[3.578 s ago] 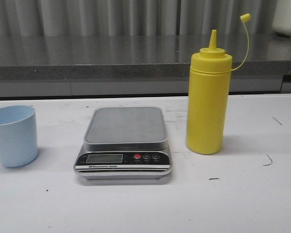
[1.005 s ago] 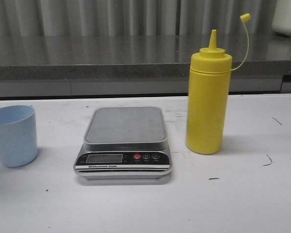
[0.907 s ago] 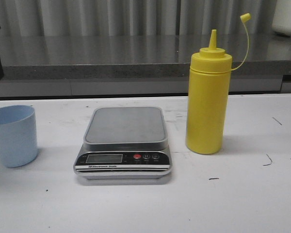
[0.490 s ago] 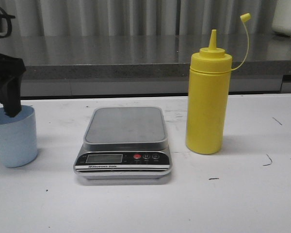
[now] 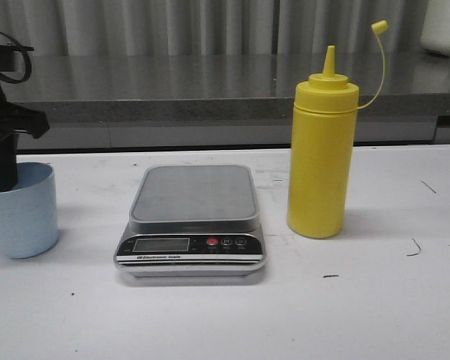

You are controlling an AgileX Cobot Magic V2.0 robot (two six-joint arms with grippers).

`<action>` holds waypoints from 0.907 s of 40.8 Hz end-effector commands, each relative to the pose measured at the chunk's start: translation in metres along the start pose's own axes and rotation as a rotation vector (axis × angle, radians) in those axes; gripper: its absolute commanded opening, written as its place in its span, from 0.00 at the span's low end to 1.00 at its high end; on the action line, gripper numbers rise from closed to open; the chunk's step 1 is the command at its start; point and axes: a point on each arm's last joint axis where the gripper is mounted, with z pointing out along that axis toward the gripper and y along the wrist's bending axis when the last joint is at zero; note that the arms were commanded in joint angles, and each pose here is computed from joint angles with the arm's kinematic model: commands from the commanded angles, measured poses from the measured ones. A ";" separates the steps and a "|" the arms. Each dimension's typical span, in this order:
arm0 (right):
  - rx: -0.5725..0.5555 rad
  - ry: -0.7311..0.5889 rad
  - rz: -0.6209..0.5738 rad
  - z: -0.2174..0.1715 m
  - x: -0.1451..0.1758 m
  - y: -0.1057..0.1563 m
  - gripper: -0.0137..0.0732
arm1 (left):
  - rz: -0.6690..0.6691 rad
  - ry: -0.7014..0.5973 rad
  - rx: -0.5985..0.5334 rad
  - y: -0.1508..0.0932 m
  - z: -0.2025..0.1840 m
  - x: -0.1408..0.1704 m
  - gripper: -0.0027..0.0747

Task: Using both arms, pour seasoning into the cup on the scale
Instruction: 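Lower the left gripper and grasp the light blue cup, then lift the blue cup with the left gripper and move it over the scale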

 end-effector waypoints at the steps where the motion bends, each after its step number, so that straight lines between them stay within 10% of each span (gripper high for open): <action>1: 0.011 -0.095 -0.015 -0.005 -0.016 -0.001 0.62 | 0.002 -0.095 0.008 -0.003 -0.022 -0.009 0.08; 24: 0.011 -0.095 -0.015 -0.005 -0.016 -0.001 0.62 | 0.001 -0.113 0.028 -0.007 -0.075 -0.030 0.01; 37: 0.011 -0.095 -0.015 -0.005 -0.016 -0.001 0.62 | 0.077 -0.268 0.151 -0.057 -0.116 -0.048 0.01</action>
